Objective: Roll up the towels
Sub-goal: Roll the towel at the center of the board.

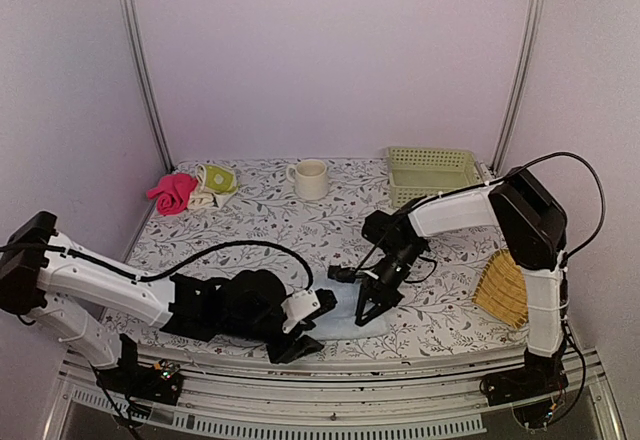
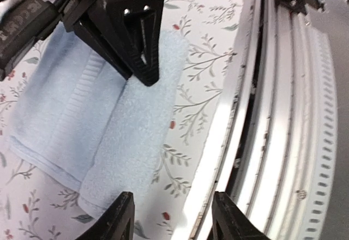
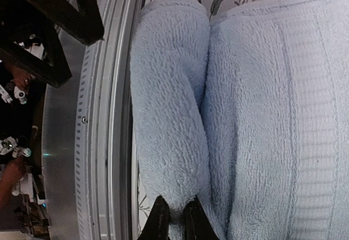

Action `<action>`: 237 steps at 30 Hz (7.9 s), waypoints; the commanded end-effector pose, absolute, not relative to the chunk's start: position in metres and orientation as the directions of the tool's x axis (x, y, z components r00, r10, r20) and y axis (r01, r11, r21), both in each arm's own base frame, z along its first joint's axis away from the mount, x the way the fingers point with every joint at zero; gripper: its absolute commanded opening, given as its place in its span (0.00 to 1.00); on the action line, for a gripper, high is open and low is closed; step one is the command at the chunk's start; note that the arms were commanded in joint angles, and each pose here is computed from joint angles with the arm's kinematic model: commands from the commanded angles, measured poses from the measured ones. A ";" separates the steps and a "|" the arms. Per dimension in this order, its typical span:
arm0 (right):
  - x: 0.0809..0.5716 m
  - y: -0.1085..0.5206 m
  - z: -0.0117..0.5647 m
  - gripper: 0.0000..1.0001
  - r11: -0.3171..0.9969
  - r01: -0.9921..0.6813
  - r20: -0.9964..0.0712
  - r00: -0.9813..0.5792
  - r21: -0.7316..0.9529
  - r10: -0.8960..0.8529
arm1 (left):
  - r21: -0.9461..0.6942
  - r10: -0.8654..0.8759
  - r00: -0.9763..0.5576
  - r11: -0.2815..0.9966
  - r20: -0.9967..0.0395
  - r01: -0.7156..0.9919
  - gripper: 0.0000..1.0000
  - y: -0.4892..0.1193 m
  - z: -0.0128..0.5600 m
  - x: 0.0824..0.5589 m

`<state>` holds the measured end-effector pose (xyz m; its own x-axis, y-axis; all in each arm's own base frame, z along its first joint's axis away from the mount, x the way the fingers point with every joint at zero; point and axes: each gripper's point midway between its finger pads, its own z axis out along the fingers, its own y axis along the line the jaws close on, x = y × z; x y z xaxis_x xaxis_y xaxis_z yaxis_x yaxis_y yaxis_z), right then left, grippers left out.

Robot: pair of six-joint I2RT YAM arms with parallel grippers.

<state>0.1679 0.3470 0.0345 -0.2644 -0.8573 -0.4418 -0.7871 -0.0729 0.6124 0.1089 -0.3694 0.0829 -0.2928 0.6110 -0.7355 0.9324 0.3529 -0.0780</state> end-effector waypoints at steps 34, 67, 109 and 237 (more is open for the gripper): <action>0.225 0.333 0.038 0.36 0.146 -0.754 -0.343 -0.451 0.640 -0.824 | 0.426 0.909 0.082 0.111 -0.410 0.898 0.20 -0.410 0.034 0.142; 0.230 0.281 0.220 0.45 0.062 -0.998 -0.741 -0.051 0.012 -0.670 | -0.634 0.761 -0.616 0.377 -0.204 0.675 0.17 -0.426 -0.012 0.133; 0.109 0.301 0.022 0.10 -0.271 -0.939 -0.387 0.174 0.213 -0.905 | -0.355 0.477 -0.605 0.515 -0.638 0.780 0.43 -0.381 0.078 0.218; 0.152 0.328 0.029 0.14 0.033 -0.755 -0.245 -0.254 0.655 -0.936 | 0.656 0.912 0.142 0.163 -0.386 0.737 0.57 -0.404 0.040 0.150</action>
<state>0.1612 0.3435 0.0457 -0.2199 -0.9067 -0.3600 -0.8016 -0.0423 0.5964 0.1458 -0.4031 0.0550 0.0862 0.8586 -0.5053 0.7560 0.2740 0.5945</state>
